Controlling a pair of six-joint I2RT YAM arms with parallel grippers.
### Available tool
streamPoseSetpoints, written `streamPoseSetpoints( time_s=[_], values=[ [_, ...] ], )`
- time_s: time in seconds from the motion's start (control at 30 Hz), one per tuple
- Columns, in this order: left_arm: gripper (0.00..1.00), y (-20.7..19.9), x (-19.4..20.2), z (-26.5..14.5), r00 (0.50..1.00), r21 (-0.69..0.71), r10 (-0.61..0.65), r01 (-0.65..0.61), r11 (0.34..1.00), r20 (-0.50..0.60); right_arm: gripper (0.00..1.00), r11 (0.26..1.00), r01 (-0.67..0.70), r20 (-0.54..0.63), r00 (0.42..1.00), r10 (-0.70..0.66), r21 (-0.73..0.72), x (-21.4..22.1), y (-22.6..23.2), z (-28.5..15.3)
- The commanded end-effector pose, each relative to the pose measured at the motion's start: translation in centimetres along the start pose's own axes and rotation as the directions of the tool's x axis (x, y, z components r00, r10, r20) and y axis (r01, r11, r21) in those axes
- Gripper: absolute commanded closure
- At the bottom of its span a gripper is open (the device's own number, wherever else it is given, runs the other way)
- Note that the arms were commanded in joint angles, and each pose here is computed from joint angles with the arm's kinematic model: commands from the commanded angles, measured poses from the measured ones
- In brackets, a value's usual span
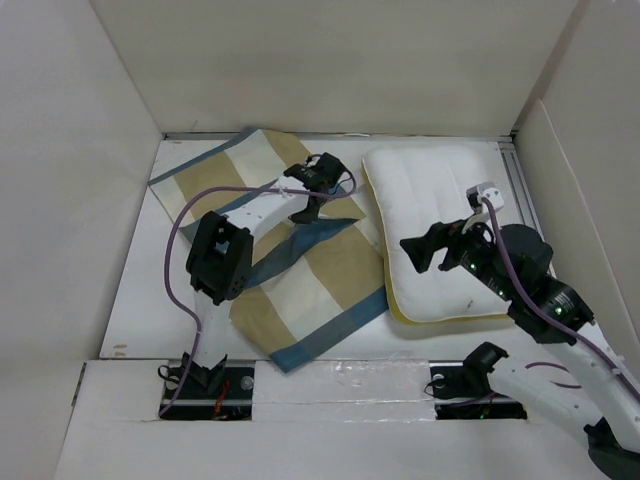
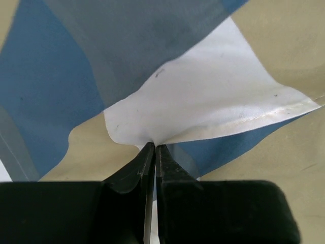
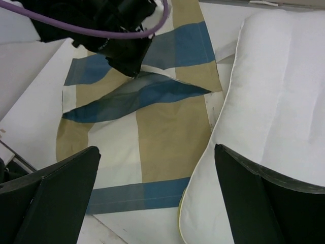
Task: Put the pillow into the pillowcase
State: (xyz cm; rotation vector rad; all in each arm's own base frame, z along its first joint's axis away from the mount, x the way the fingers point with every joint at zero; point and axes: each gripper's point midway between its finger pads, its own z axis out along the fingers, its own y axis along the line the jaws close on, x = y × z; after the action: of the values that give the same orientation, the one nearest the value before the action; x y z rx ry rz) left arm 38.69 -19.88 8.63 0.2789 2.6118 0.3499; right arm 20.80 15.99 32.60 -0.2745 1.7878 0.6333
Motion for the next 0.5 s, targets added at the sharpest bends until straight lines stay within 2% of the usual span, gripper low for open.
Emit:
streamPoseSetpoints(
  time_s=[0.0,0.13,0.17,0.2,0.23,0.3,0.33,0.37,0.4,0.43,0.47],
  values=[
    [1.0,2.1,-3.6,-4.6,0.992,-0.009,-0.058,0.06,0.998,0.11,0.0,0.996,-0.041,0.064,0.997,0.036,0.075,-1.4,-1.1,2.1],
    [1.0,4.0,-5.4,-5.3,0.984,-0.004,-0.127,0.128,0.992,0.124,0.0,0.966,-0.072,0.013,0.997,0.071,0.25,-0.6,-4.5,6.2],
    [1.0,4.2,-5.7,-5.3,0.98,0.015,-0.156,0.155,0.988,0.122,0.0,0.957,-0.079,0.021,0.997,0.076,0.279,-1.8,-5.2,7.1],
    [1.0,4.5,-6.2,-5.6,0.975,0.042,-0.179,0.175,0.984,0.131,0.0,0.936,-0.078,-0.057,0.993,0.104,0.344,0.0,-7.1,9.6],
    [1.0,4.7,-6.4,-5.2,0.972,0.08,-0.204,0.196,0.977,0.114,0.0,0.919,-0.094,-0.08,0.988,0.134,0.382,0.4,-8.5,10.6],
    [1.0,4.9,-6.8,-5.8,0.966,0.113,-0.224,0.21,0.971,0.129,0.0,0.875,-0.123,-0.053,0.985,0.166,0.468,-0.9,-11.9,12.4],
    [1.0,5.3,-6.8,-5.6,0.965,0.109,-0.231,0.218,0.97,0.127,0.0,0.857,-0.089,-0.109,0.98,0.166,0.508,0.8,-13.9,14.5],
    [1.0,5.3,-6.8,-5.6,0.965,0.109,-0.231,0.218,0.97,0.127,0.0,0.803,-0.077,-0.097,0.981,0.165,0.591,0.7,-16.4,15.0],
    [1.0,5.4,-7.0,-6.1,0.962,0.113,-0.236,0.221,0.969,0.136,0.0,0.765,-0.079,-0.063,0.986,0.154,0.639,-1.6,-17.8,15.6],
    [1.0,5.5,-6.9,-6.1,0.965,0.111,-0.225,0.211,0.971,0.137,0.0,0.698,-0.03,-0.145,0.971,0.191,0.716,1.4,-20.5,16.9],
    [1.0,5.5,-6.9,-6.1,0.965,0.111,-0.225,0.211,0.971,0.137,0.0,0.65,-0.008,-0.159,0.967,0.198,0.76,1.7,-22.5,17.2]
  ],
)
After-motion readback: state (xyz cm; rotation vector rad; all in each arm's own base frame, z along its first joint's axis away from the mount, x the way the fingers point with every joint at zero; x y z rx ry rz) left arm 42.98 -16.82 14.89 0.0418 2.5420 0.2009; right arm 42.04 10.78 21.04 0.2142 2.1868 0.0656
